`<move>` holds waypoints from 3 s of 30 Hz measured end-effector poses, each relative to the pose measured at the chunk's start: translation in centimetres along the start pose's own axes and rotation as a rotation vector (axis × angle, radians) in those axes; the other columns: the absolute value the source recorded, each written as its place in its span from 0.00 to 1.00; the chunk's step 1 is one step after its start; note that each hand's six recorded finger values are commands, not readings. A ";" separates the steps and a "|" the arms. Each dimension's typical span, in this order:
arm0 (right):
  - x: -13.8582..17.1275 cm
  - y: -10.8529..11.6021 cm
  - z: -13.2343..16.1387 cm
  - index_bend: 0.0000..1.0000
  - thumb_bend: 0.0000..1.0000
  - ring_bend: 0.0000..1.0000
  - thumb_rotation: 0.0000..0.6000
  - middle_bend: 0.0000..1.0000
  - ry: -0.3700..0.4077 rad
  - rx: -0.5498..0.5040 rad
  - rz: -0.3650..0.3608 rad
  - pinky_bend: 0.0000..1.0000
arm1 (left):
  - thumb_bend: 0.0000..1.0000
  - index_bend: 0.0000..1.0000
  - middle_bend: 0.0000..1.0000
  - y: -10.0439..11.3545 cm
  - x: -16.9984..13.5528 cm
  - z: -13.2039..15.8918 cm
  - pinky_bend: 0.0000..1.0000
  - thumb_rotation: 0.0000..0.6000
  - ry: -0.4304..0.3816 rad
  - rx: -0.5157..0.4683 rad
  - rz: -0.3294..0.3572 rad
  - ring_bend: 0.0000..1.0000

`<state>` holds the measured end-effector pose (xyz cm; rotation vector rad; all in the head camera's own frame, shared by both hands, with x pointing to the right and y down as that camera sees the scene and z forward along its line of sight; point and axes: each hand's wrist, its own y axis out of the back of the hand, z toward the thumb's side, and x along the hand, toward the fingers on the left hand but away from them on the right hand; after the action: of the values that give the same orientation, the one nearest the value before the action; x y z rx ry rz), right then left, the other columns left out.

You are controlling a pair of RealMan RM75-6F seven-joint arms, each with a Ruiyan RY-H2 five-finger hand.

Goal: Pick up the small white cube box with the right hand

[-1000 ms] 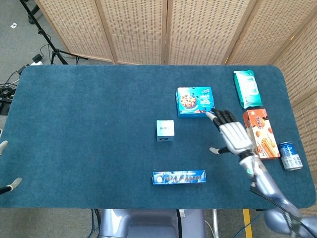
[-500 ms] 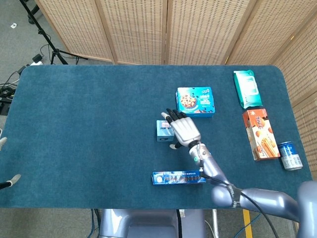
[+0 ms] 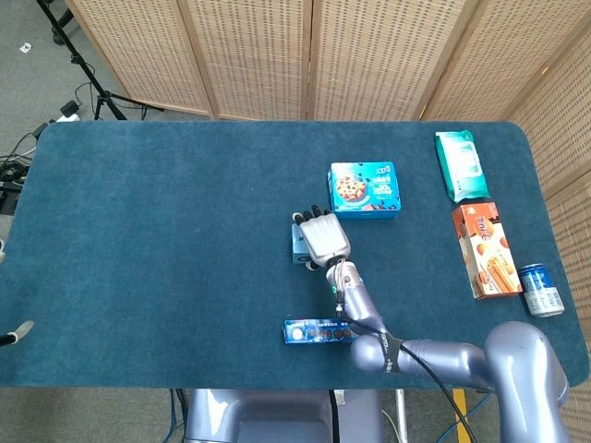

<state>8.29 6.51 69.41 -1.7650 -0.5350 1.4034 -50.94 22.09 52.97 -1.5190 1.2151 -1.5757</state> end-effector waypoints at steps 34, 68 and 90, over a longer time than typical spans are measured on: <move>5.9 -1.5 -8.1 0.53 0.62 0.41 1.00 0.55 0.156 -0.847 -0.145 0.43 | 0.00 0.00 0.00 -0.8 -0.7 2.1 0.00 1.00 -0.074 0.030 -0.012 0.00; 8.6 -6.9 -15.0 0.00 0.33 0.00 1.00 0.00 0.243 -0.806 -0.156 0.06 | 0.00 0.00 0.00 -1.4 -0.9 2.9 0.00 1.00 -0.091 0.060 -0.015 0.00; 9.2 -0.8 -11.3 0.00 0.00 0.00 1.00 0.00 0.103 -0.032 0.050 0.01 | 0.00 0.00 0.00 -1.4 -0.8 2.6 0.00 1.00 -0.086 0.050 -0.024 0.00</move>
<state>21.76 10.14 65.17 -1.8760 -0.4636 1.3362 -48.07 22.89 53.69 -1.5579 1.1060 -1.5291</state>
